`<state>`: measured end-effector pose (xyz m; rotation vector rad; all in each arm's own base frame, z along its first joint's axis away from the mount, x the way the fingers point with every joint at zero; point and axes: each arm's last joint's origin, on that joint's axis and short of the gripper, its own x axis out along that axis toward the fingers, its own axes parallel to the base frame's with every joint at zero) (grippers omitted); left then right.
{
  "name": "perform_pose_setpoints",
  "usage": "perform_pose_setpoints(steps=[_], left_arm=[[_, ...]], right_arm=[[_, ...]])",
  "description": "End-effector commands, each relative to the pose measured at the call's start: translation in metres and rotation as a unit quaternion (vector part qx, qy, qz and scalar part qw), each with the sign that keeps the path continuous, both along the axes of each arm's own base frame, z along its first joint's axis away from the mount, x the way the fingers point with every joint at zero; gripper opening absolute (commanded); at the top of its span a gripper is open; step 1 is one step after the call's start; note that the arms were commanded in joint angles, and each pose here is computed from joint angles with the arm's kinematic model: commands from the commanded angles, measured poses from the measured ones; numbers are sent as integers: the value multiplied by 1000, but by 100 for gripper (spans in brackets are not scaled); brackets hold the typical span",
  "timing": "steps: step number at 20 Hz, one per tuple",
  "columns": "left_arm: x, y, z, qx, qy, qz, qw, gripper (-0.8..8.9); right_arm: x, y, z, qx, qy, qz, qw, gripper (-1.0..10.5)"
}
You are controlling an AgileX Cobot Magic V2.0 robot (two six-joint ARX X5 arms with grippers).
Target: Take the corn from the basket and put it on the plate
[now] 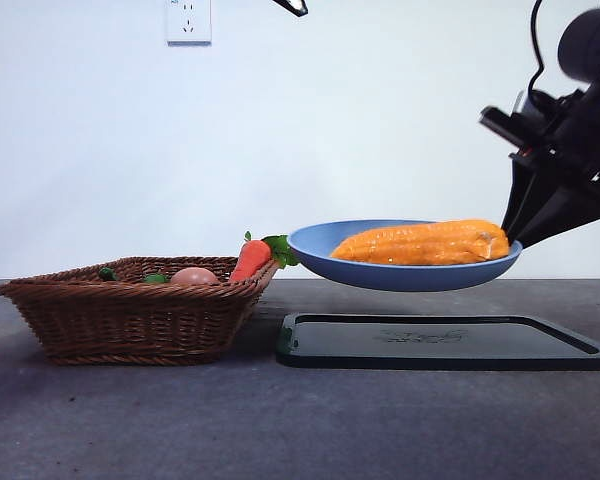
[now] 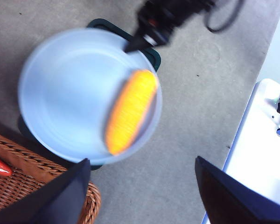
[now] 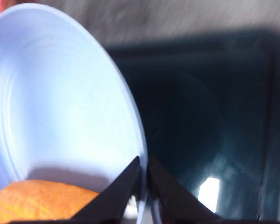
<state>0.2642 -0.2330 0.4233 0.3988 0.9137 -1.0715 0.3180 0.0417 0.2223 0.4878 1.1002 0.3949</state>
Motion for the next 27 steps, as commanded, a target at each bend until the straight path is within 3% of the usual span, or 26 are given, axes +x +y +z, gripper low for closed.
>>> perform_pose_setpoints(steps=[1, 8, 13, 19, 23, 27], left_arm=[[2, -4, 1, -3, 0, 2, 1000, 365], [2, -4, 1, -3, 2, 5, 1000, 365], [2, -4, 1, -3, 1, 4, 1000, 365], [2, -4, 1, -3, 2, 4, 1000, 365], [2, -4, 1, -3, 2, 5, 1000, 365], [2, -4, 1, -2, 3, 5, 1000, 365]], right_arm=[[21, 0, -7, -6, 3, 14, 1000, 2], [43, 2, -46, -16, 44, 26, 999, 2], [43, 2, -51, -25, 49, 34, 998, 4], [42, 1, -51, -24, 53, 34, 998, 193], [32, -11, -31, -36, 49, 25, 998, 203], [5, -23, 21, -67, -2, 13, 998, 203]])
